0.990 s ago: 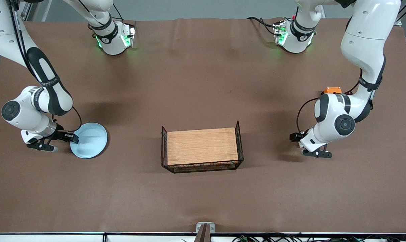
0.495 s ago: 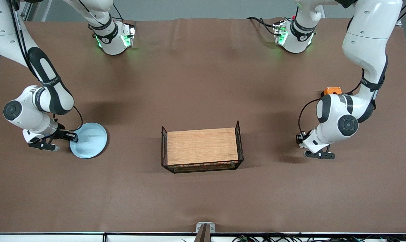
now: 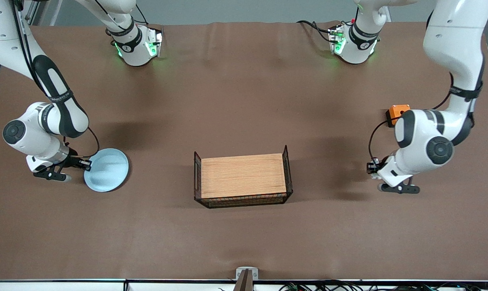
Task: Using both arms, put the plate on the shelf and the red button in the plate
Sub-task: 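Grasp the plate rim with the right gripper while the left gripper grasps the switch, then lift the plate with the right gripper while the left gripper lifts the switch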
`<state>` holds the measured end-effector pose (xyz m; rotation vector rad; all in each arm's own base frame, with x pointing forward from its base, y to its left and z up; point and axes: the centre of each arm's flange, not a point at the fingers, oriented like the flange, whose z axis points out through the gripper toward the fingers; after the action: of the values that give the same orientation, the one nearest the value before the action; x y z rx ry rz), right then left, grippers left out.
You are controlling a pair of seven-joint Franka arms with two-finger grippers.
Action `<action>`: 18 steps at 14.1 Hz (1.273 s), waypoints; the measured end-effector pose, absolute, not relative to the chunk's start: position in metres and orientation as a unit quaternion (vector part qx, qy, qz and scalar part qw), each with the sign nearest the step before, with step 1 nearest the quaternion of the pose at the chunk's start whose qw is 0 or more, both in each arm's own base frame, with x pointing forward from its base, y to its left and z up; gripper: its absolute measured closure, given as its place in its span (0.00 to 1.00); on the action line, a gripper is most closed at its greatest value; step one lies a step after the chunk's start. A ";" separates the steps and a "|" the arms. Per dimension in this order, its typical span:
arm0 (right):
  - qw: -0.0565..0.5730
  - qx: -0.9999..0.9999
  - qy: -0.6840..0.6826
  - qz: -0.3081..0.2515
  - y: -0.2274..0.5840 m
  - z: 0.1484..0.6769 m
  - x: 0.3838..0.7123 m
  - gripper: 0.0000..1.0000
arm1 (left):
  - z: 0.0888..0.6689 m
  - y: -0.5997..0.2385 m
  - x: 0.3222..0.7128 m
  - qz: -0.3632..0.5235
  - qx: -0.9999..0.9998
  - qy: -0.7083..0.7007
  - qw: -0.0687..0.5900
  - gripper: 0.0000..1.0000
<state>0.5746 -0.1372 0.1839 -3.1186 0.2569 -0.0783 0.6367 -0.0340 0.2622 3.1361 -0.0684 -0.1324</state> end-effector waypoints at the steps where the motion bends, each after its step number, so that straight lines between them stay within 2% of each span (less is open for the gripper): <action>1: 0.006 -0.996 0.081 -0.025 -0.136 0.184 0.575 0.96 | 0.280 -0.032 0.640 -0.043 0.999 0.009 -0.001 0.59; 5: 0.005 -0.997 0.076 -0.024 -0.131 0.195 0.578 0.96 | 0.335 -0.041 0.649 -0.039 0.989 0.141 -0.007 0.59; 7: 0.004 -0.997 0.074 -0.012 -0.127 0.220 0.580 0.96 | 0.352 -0.047 0.655 -0.034 0.979 0.200 -0.007 0.59; 13: -0.008 -0.995 0.087 0.055 -0.093 0.363 0.565 0.96 | 0.378 -0.083 0.663 -0.017 0.916 0.401 0.008 0.59; 18: -0.043 -0.983 0.149 0.098 0.020 0.485 0.526 0.96 | 0.440 -0.128 0.665 0.001 0.830 0.555 0.055 0.59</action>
<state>0.5261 0.0204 0.4852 -3.1753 0.4800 0.3156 0.6650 -0.1285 0.4396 2.5214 1.6847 0.0041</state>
